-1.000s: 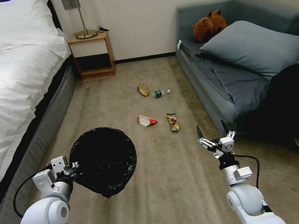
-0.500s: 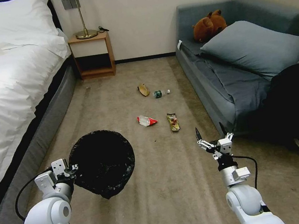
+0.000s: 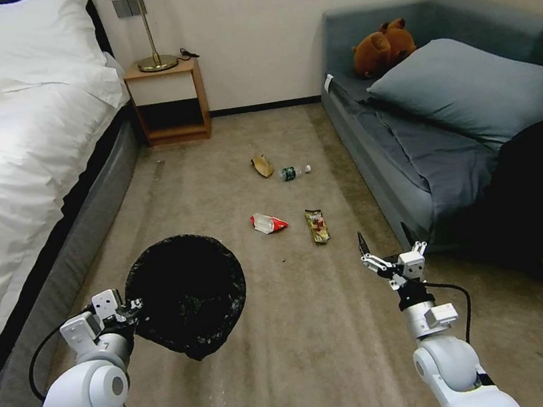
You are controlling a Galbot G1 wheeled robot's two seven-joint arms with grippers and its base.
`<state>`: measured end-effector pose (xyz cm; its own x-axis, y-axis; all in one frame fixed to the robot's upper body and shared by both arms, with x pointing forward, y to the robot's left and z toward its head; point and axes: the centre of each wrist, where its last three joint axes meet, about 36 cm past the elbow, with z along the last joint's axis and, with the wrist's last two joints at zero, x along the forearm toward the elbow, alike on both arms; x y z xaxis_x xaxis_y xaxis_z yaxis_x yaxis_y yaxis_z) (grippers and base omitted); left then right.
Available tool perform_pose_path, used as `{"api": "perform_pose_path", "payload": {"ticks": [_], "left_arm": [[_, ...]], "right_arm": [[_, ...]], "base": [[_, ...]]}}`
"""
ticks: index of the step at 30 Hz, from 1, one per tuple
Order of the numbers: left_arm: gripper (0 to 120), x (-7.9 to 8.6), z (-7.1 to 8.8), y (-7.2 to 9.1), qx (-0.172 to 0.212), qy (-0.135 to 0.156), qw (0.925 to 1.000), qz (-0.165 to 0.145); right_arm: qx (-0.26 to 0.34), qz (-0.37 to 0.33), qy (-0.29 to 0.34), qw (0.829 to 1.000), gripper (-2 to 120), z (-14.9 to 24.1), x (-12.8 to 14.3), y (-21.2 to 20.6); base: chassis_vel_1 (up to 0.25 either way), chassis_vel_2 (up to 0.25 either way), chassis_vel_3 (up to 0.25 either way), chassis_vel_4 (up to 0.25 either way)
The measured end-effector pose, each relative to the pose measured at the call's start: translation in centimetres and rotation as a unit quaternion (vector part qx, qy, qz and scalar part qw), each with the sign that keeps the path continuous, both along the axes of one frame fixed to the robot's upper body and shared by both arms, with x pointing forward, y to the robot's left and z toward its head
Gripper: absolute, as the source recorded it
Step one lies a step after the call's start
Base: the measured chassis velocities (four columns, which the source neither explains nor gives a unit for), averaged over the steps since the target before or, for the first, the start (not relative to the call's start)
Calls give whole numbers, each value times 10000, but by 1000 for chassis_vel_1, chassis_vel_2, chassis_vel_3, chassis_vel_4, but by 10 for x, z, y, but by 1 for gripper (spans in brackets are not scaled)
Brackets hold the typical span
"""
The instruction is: Pick up the trash bin, then pick up the garbage on the floor and place it into the trash bin.
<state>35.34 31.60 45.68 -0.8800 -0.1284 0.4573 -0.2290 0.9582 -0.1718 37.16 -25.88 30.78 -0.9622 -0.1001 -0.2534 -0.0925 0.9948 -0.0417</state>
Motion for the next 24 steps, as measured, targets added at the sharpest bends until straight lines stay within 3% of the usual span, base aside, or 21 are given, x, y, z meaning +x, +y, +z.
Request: {"api": "perform_pose_path", "payload": {"ticks": [24], "left_arm": [[1, 0, -5, 0, -42, 74, 10000, 35]], "right_arm": [[42, -125, 13, 9999, 100, 1, -3, -5]], "base": [[-42, 38, 43, -44]]}}
